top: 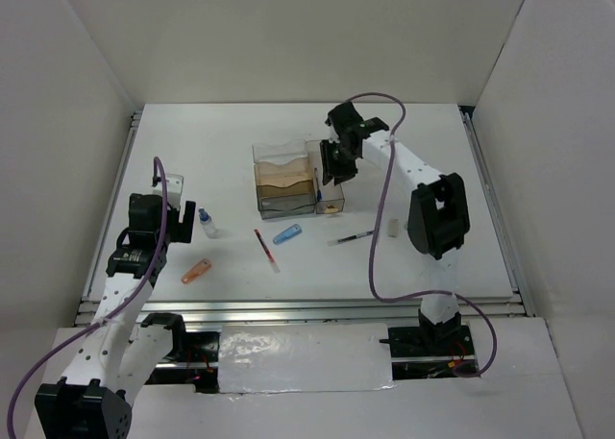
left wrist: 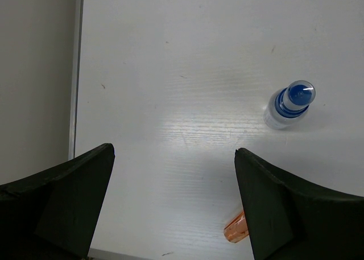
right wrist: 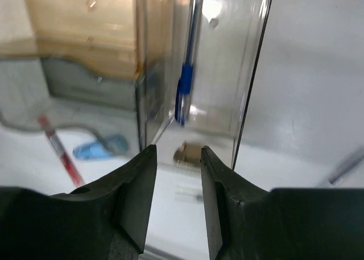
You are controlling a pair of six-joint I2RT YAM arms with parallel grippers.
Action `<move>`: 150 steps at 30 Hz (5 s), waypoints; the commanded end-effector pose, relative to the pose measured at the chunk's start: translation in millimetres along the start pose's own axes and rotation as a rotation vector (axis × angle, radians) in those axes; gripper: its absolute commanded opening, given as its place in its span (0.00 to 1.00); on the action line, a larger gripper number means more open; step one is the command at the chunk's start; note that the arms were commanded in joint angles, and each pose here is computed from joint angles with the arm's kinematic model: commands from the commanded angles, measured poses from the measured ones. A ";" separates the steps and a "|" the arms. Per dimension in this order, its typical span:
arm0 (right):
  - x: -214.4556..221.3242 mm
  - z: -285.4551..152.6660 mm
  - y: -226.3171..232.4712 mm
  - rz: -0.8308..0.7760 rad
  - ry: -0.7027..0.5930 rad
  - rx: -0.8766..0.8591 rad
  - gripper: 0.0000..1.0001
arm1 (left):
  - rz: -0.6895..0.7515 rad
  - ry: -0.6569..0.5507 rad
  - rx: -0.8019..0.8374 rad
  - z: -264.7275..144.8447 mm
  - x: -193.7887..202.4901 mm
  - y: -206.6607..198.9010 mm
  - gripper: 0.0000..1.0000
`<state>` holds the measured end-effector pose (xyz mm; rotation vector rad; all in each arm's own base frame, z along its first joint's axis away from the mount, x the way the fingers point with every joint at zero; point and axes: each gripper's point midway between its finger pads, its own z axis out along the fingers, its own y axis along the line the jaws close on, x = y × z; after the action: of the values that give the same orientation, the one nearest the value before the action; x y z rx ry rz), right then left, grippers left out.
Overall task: Sort the stationery into containers
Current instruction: Place the stationery into the container, then grab a piece of stationery with the right arm, then place the stationery into the container, then grab a piece of stationery with the left arm
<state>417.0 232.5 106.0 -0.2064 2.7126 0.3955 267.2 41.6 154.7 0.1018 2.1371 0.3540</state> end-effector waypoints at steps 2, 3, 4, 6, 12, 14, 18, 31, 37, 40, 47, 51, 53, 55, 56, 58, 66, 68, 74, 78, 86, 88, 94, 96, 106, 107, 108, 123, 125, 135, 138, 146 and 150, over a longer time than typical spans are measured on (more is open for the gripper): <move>-2.5 -88.9 51.4 -0.169 -0.160 -0.144 0.41 | -0.035 -0.036 -0.012 -0.5 -7.7 0.7 0.99; 7.8 -100.3 72.1 -0.224 -0.177 -0.162 0.40 | -0.035 -0.036 -0.010 -0.2 -7.9 0.4 0.99; 17.8 -101.4 81.4 -0.261 -0.170 -0.166 0.40 | -0.035 -0.036 -0.010 -0.3 -8.6 0.5 0.99; 50.6 -96.2 111.7 -0.351 -0.148 -0.176 0.40 | -0.039 -0.030 -0.017 0.1 -7.8 1.4 0.99; 126.1 -62.5 174.0 -0.578 -0.093 -0.129 0.46 | -0.048 -0.036 -0.030 -0.5 -8.7 3.4 0.99; 139.7 -43.4 185.8 -0.597 -0.036 -0.125 0.47 | -0.054 -0.029 -0.041 0.5 -7.5 5.0 0.99; 158.1 -14.5 206.4 -0.610 0.039 -0.133 0.45 | -0.063 -0.018 -0.066 0.9 -6.5 8.8 0.99; 158.1 47.9 193.1 -0.549 0.097 -0.086 0.43 | -0.140 -0.245 -0.034 -37.9 -65.8 18.4 0.99; 157.1 68.0 191.4 -0.545 0.106 -0.080 0.41 | -0.168 -0.255 -0.037 -41.3 -73.0 20.6 0.99; 156.2 77.8 190.0 -0.543 0.111 -0.076 0.38 | -0.177 -0.265 -0.032 -44.7 -77.9 21.4 0.99; 170.0 81.4 183.6 -0.559 0.152 -0.067 0.09 | -0.229 -0.264 -0.013 -47.9 -82.7 19.3 0.99; 171.3 35.7 203.6 -0.596 0.106 -0.137 0.00 | -0.239 -0.263 -0.008 -49.3 -84.0 19.1 0.99; 166.6 12.1 207.5 -0.595 0.084 -0.169 0.00 | -0.247 -0.275 0.006 -52.9 -89.5 18.4 0.99; 141.9 -24.3 207.9 -0.551 0.019 -0.214 0.00 | -0.255 -0.294 0.018 -59.0 -98.8 19.0 0.99; 131.0 -36.8 204.6 -0.528 -0.001 -0.233 0.00 | -0.251 -0.297 0.042 -60.3 -102.6 15.7 0.99; 91.6 -68.8 189.7 -0.453 -0.095 -0.248 0.00 | -0.240 -0.297 0.082 -63.0 -111.9 11.2 0.99; -28.9 -109.5 87.0 -0.206 -0.299 -0.130 0.00 | -0.201 -0.263 0.224 -54.0 -122.5 -14.3 0.99; -48.3 -102.1 60.7 -0.155 -0.307 -0.105 0.00 | -0.192 -0.291 0.258 -55.5 -126.6 -20.3 0.99; -73.4 -75.4 34.3 -0.116 -0.306 -0.088 0.00 | -0.177 -0.292 0.317 -54.8 -127.6 -31.4 0.99; -84.3 -62.3 33.7 -0.089 -0.294 -0.111 0.00 | -0.175 -0.276 0.319 -51.7 -121.9 -33.5 0.99; -71.8 -5.9 9.9 -0.021 -0.199 -0.037 0.07 | -0.159 -0.271 0.319 -50.0 -114.8 -35.3 0.99; -69.2 5.0 3.9 -0.011 -0.191 -0.013 0.12 | -0.158 -0.269 0.322 -49.4 -114.9 -36.2 0.99; -59.2 17.4 -3.9 0.014 -0.151 0.003 0.38 | -0.128 -0.270 0.399 -53.0 -114.3 -52.1 0.99; -60.9 7.7 -2.3 0.017 -0.159 -0.010 0.49 | -0.067 -0.289 0.428 -57.1 -114.8 -59.3 0.99; -56.0 -109.7 -36.9 0.109 -0.263 -0.117 0.49 | 0.173 -0.252 0.866 -86.4 -120.2 -159.3 0.79; -46.3 -123.6 -43.8 0.119 -0.273 -0.116 0.49 | 0.188 -0.218 0.897 -80.0 -117.3 -173.8 0.77; -43.3 -131.5 -58.6 0.138 -0.283 -0.108 0.49 | 0.193 -0.239 0.926 -83.9 -129.2 -182.1 0.76; 55.7 -194.0 -112.1 0.186 -0.410 -0.021 0.47 | 0.716 0.040 1.107 -77.2 -72.7 -393.8 0.57; 58.3 -200.0 -124.0 0.211 -0.429 0.006 0.47 | 0.727 0.046 1.126 -74.6 -67.0 -411.4 0.56; 73.9 -209.7 -132.3 0.273 -0.459 -0.024 0.46 | 0.751 0.101 1.098 -27.4 -49.8 -462.7 0.55; 74.4 -210.3 -134.2 0.284 -0.457 -0.030 0.46 | 0.748 0.105 1.108 -22.6 -46.9 -470.1 0.55; 70.3 -216.0 -139.2 0.312 -0.470 -0.040 0.46 | 0.753 0.144 1.125 -9.0 -26.1 -481.9 0.53; 68.8 -220.5 -144.0 0.325 -0.485 -0.030 0.46 | 0.749 0.154 1.125 -5.2 -20.4 -487.7 0.48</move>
<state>301.9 24.3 220.6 0.3042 2.3131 0.4929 299.7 -417.4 29.0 1.5535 2.1681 -0.4551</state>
